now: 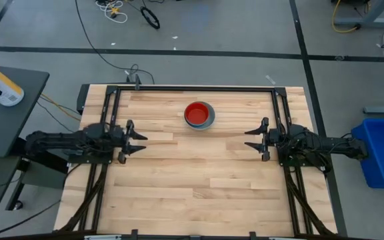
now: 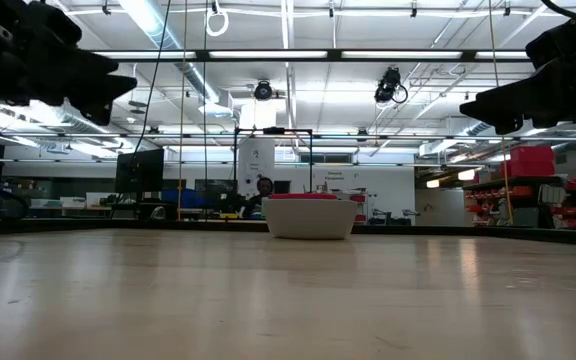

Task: Nest bowls inside each other
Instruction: Return to Home Position

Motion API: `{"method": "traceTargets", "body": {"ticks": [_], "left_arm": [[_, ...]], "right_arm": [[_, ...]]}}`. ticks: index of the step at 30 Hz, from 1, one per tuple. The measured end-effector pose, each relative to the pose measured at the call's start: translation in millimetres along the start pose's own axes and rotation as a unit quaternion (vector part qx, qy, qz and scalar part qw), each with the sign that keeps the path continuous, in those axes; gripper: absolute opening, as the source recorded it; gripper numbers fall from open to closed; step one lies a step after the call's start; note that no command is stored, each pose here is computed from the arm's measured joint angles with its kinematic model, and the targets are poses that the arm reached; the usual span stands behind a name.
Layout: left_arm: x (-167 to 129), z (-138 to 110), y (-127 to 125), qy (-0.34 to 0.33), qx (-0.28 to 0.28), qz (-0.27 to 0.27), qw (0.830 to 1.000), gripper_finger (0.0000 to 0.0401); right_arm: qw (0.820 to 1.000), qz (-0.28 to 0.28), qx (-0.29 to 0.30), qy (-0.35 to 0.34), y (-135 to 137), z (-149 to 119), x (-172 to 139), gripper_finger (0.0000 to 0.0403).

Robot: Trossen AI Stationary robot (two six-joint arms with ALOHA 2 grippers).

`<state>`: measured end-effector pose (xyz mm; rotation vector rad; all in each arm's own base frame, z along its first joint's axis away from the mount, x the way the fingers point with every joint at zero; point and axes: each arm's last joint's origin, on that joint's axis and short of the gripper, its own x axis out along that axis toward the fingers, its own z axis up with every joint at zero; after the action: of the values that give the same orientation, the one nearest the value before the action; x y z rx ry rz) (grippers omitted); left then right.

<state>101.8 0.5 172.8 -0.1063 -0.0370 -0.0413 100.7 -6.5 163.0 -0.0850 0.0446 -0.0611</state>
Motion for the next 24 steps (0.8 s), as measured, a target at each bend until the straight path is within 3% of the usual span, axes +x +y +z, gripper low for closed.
{"method": "traceTargets", "body": {"ticks": [14, 24], "left_arm": [[-5.3, -1.3, 1.4, 0.004, -0.001, 0.027, 1.000, 0.0183], [-5.4, -1.6, 1.4, 0.008, 0.009, 0.028, 1.000, 0.0183]], "right_arm": [[1.000, 0.002, 0.000, 0.000, 0.1, 0.0, 0.0, 0.0200], [1.000, 0.000, -0.006, 0.000, 0.0, 0.0, 0.0, 0.0216]]}}
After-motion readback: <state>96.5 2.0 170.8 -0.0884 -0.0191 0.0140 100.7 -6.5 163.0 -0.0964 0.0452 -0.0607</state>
